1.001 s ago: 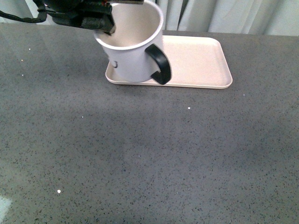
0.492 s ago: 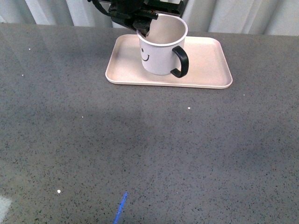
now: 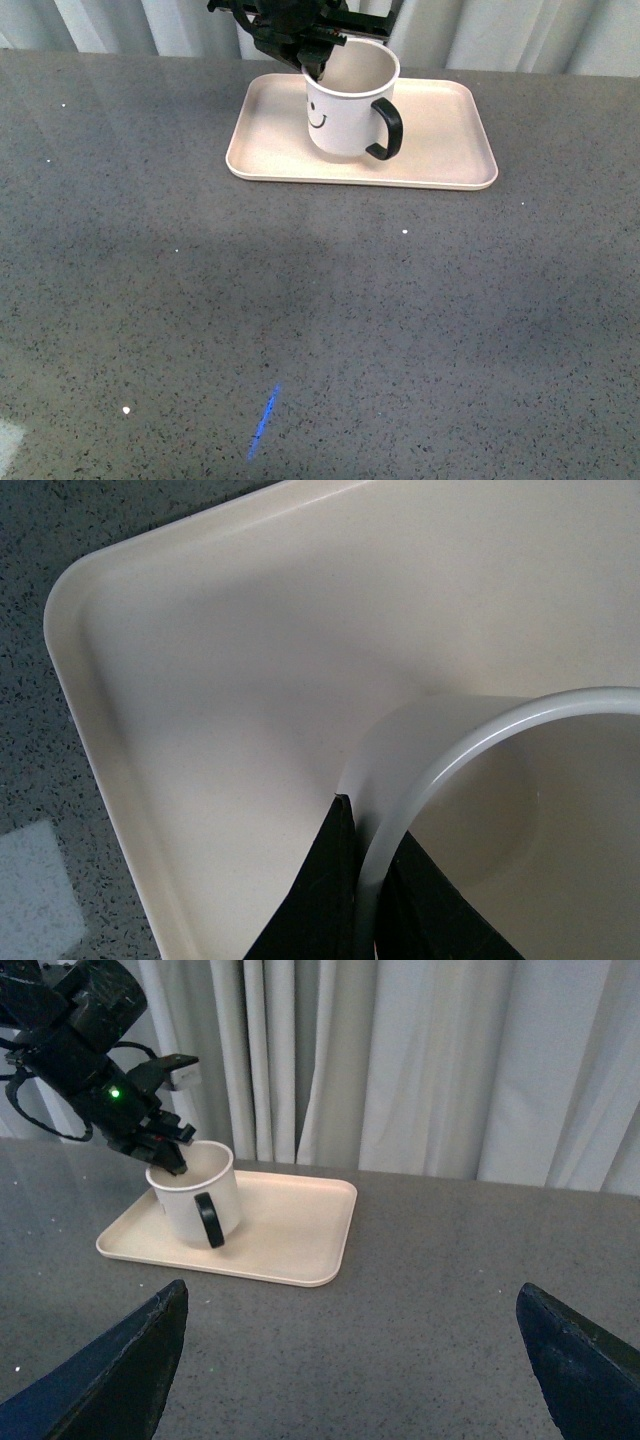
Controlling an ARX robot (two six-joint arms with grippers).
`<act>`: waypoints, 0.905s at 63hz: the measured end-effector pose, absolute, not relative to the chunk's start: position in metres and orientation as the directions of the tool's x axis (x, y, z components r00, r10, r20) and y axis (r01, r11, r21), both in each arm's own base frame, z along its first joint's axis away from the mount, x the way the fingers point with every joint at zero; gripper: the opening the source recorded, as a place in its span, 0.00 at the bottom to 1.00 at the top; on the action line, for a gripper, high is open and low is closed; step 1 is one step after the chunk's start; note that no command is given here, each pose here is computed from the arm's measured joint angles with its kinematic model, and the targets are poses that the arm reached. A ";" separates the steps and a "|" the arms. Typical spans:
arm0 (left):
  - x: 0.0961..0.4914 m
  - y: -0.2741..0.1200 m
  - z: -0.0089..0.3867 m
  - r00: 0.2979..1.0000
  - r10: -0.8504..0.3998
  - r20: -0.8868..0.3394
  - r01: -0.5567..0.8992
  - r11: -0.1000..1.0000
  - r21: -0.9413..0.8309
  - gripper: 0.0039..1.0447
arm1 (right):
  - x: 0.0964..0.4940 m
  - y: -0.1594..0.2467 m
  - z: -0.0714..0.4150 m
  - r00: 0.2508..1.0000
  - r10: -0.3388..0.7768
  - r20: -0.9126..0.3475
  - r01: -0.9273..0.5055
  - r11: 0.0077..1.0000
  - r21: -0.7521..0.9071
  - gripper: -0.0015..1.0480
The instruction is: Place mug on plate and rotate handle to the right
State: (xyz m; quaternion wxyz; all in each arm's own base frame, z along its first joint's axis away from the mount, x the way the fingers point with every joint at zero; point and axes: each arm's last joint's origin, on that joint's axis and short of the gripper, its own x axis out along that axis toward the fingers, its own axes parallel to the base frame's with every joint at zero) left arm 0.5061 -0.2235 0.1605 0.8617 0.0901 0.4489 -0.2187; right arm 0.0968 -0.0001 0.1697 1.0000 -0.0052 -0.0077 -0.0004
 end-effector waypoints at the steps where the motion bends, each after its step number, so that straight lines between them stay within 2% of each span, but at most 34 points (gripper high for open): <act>1: 0.506 -0.224 0.161 0.501 -0.295 -0.813 0.458 0.888 -0.041 0.02 | 0.097 0.000 0.170 1.000 0.000 0.015 0.001 1.000 -0.010 0.91; 15: 0.511 -0.226 0.148 0.476 -0.285 -0.832 0.450 0.892 -0.048 0.02 | 0.097 0.000 0.170 1.000 -0.001 0.015 0.001 1.000 -0.010 0.91; 46: 0.514 -0.235 0.142 0.468 -0.273 -0.840 0.438 0.898 -0.048 0.02 | 0.097 0.000 0.170 1.000 -0.001 0.015 0.001 1.000 -0.010 0.91; 57: 0.514 -0.236 0.140 0.461 -0.275 -0.844 0.441 0.896 -0.051 0.32 | 0.097 0.000 0.170 1.000 -0.001 0.015 0.001 1.000 -0.010 0.91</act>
